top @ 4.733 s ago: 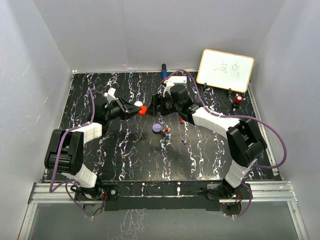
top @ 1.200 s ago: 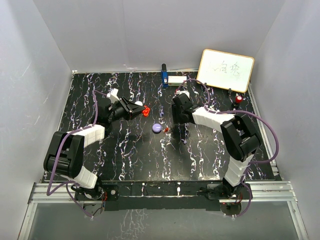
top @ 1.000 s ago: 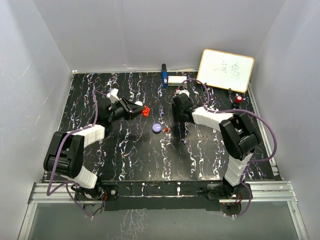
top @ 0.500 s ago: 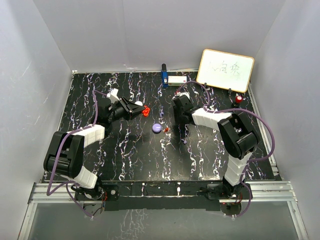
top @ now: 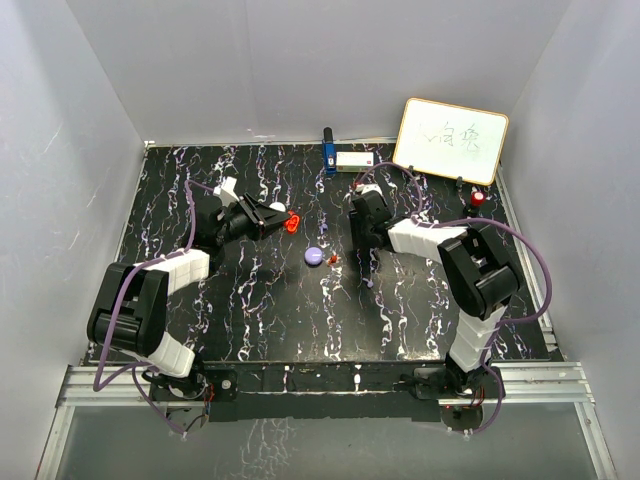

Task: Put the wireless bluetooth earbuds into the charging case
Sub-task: Pick up the earbud from the center of the board.

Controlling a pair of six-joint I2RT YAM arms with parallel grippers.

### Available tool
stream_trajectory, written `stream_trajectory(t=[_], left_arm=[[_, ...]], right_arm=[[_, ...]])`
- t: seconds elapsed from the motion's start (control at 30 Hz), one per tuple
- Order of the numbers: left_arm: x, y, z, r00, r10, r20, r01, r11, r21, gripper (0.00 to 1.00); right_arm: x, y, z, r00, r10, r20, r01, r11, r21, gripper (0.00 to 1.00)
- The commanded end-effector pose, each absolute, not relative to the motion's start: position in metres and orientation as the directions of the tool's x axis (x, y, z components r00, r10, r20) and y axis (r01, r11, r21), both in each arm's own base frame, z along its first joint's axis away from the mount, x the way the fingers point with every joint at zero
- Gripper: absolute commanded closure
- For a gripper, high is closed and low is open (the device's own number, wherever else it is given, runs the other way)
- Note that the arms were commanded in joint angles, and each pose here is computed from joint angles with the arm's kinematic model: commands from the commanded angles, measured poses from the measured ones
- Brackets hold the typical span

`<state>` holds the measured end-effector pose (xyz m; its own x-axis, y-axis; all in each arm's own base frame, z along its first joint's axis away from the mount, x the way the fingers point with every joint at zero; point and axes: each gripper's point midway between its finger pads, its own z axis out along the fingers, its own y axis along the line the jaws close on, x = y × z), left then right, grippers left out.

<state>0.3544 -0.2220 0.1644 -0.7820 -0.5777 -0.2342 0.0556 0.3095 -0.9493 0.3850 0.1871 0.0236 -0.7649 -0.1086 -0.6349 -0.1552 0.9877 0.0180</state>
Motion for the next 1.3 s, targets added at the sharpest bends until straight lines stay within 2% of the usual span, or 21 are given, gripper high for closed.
stream_trajectory(t=[0.0,0.53,1.27], left_arm=[[0.353,-0.220,0.177,-0.774,-0.575,-0.264,0.094,0.307,-0.947,1.00],[0.352,-0.220,0.175,-0.773,-0.578,-0.261,0.091,0.306,-0.948,1.00],[0.352,-0.219,0.176,-0.773,-0.579,-0.259,0.090,0.304,-0.948,1.00]], right_arm=[[0.386,0.178,0.026,-0.754,-0.110,-0.647,-0.168,0.985,0.029,0.60],[0.375,0.180,0.027,-0.759,-0.119,-0.641,-0.205,0.977,0.062,0.62],[0.391,0.132,0.031,-0.765,-0.032,-0.643,0.008,0.998,-0.060,0.61]])
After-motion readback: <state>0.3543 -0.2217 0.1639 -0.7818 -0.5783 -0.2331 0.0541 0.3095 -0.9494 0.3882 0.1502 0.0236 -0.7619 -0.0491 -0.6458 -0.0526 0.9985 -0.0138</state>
